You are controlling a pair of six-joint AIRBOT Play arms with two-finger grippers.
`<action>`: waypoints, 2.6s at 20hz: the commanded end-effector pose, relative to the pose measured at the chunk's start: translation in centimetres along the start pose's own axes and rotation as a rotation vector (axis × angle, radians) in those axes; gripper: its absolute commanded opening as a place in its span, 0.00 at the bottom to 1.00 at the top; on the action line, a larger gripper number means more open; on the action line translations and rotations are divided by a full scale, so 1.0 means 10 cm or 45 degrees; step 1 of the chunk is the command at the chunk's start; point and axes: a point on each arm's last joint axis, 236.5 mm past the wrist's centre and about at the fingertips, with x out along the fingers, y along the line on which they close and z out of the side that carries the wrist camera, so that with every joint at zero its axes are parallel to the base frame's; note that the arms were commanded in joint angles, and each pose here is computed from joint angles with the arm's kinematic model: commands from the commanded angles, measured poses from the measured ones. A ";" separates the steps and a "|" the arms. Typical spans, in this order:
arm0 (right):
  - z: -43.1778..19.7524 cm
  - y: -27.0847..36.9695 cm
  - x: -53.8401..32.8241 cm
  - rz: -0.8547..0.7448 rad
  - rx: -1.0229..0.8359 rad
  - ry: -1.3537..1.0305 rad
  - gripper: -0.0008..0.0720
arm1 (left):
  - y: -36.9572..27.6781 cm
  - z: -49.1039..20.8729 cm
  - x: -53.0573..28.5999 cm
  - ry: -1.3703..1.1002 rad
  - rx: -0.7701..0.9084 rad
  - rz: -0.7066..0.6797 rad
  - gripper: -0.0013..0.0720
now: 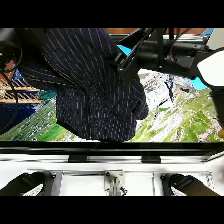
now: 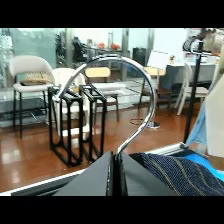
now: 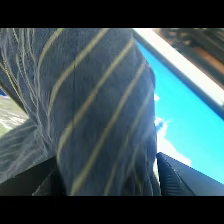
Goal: Fold the shirts.
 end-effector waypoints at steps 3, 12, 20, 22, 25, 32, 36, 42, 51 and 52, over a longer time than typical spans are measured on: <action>-0.04 0.09 0.22 0.088 0.102 -0.029 0.17 | -0.17 -0.01 0.00 0.006 -0.062 -0.057 0.09; 0.27 -0.05 -0.36 -0.096 0.087 -0.081 0.16 | -0.42 0.01 -0.02 0.005 -0.075 -0.130 0.86; 0.25 -0.61 -0.85 -0.478 0.048 -0.027 0.16 | -0.72 0.93 -0.54 -0.324 -0.134 -0.193 0.85; 0.34 -0.89 -1.08 -0.665 0.006 -0.061 0.16 | -0.84 1.02 -0.63 -0.346 -0.148 -0.236 0.85; 0.44 -1.36 -1.72 -1.048 -0.082 -0.070 0.16 | -0.83 1.06 -0.67 -0.357 -0.140 -0.234 0.85; 0.26 -1.77 -3.76 -1.769 -0.069 0.049 0.16 | -0.59 1.05 -0.64 -0.360 -0.109 -0.150 0.83; 0.13 -1.69 -4.64 -2.086 -0.052 0.125 0.16 | -0.47 1.05 -0.63 -0.362 -0.095 -0.112 0.83; -0.20 -1.99 -5.01 -2.315 0.140 0.113 0.16 | -0.24 1.10 -0.66 -0.378 -0.064 -0.031 0.83; -0.86 -3.04 -5.36 -2.477 0.097 0.175 0.16 | -0.18 1.09 -0.66 -0.377 -0.056 -0.011 0.82; -0.92 -3.04 -5.48 -2.512 0.102 0.197 0.16 | -0.18 1.09 -0.65 -0.376 -0.057 -0.011 0.82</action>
